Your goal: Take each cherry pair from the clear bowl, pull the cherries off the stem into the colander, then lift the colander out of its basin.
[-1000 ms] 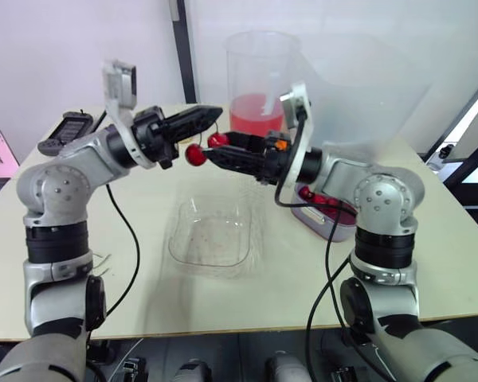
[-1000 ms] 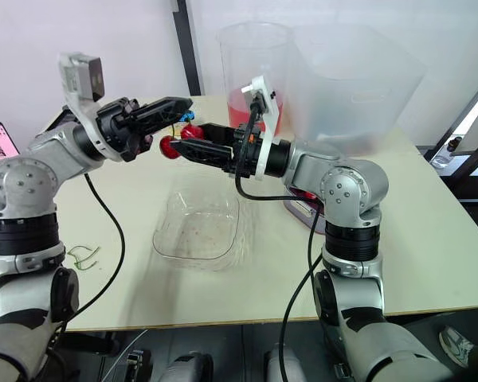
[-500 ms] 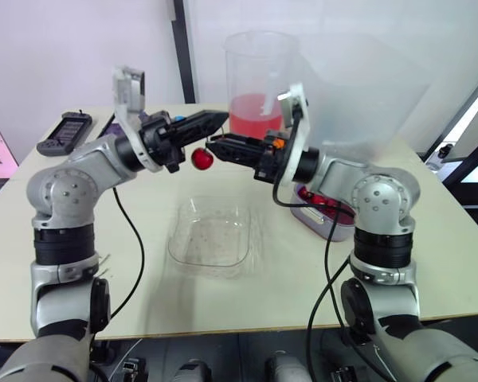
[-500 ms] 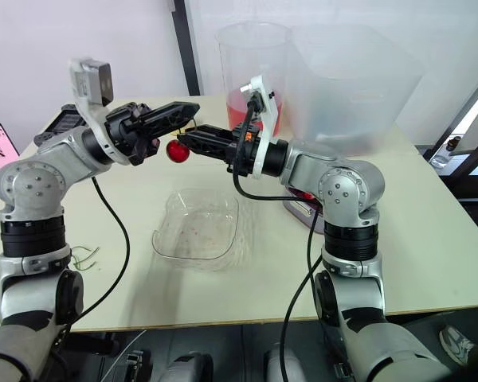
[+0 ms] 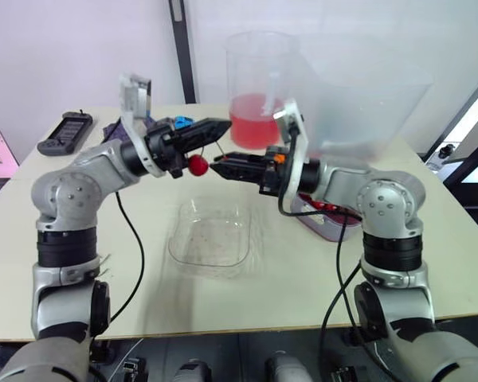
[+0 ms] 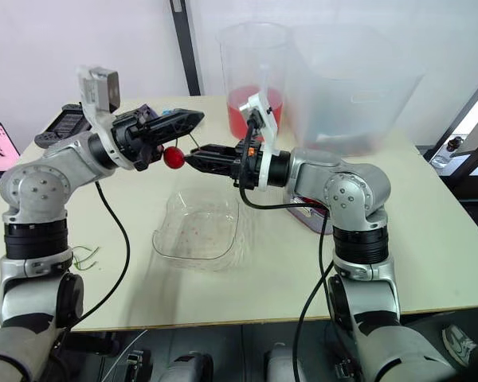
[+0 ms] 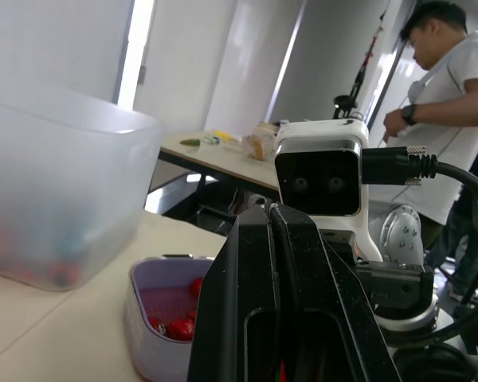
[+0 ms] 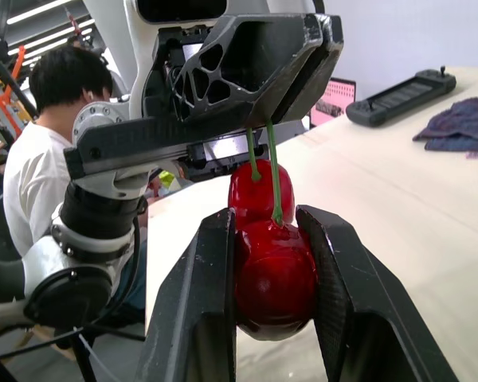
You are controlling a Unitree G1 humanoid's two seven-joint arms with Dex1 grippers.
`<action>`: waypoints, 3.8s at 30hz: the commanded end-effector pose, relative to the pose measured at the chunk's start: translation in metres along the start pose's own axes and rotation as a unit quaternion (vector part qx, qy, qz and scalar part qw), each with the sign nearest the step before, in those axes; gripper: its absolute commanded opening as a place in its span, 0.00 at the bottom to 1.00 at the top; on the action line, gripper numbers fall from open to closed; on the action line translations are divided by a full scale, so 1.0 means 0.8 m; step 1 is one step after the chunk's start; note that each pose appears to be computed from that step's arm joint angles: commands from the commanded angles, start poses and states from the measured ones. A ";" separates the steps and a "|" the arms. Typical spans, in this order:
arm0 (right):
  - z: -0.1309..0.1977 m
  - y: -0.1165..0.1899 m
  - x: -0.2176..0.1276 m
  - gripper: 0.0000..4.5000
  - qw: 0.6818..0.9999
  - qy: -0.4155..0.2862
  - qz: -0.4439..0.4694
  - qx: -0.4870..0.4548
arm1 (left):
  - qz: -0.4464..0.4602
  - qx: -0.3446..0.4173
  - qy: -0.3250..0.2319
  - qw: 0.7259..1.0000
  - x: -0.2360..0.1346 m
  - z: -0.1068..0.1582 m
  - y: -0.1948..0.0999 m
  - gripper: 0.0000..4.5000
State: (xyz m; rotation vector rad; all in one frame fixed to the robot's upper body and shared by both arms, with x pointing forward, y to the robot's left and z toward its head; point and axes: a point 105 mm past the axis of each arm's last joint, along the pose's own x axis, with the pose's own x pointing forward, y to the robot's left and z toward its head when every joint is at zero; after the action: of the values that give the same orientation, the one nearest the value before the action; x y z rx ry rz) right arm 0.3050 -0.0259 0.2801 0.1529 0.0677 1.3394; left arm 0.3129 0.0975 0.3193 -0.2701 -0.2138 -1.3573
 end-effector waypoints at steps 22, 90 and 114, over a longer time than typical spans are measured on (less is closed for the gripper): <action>-0.024 -0.016 -0.016 0.24 0.998 0.055 -0.039 -0.008 | -0.006 0.040 -0.036 0.999 -0.004 0.028 -0.010 0.00; 0.006 0.027 0.029 0.99 0.998 -0.047 0.043 -0.006 | -0.053 -0.031 -0.047 0.997 0.005 0.020 -0.035 0.00; -0.007 0.023 0.020 0.14 0.999 -0.011 0.031 -0.014 | -0.036 -0.016 -0.050 0.998 0.003 0.023 -0.026 0.00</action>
State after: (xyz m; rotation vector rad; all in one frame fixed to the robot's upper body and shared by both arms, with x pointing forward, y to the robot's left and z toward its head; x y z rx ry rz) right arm 0.2991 -0.0048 0.2768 0.1718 0.0265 1.3638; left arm 0.2981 0.0947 0.3257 -0.3953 -0.2213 -1.4164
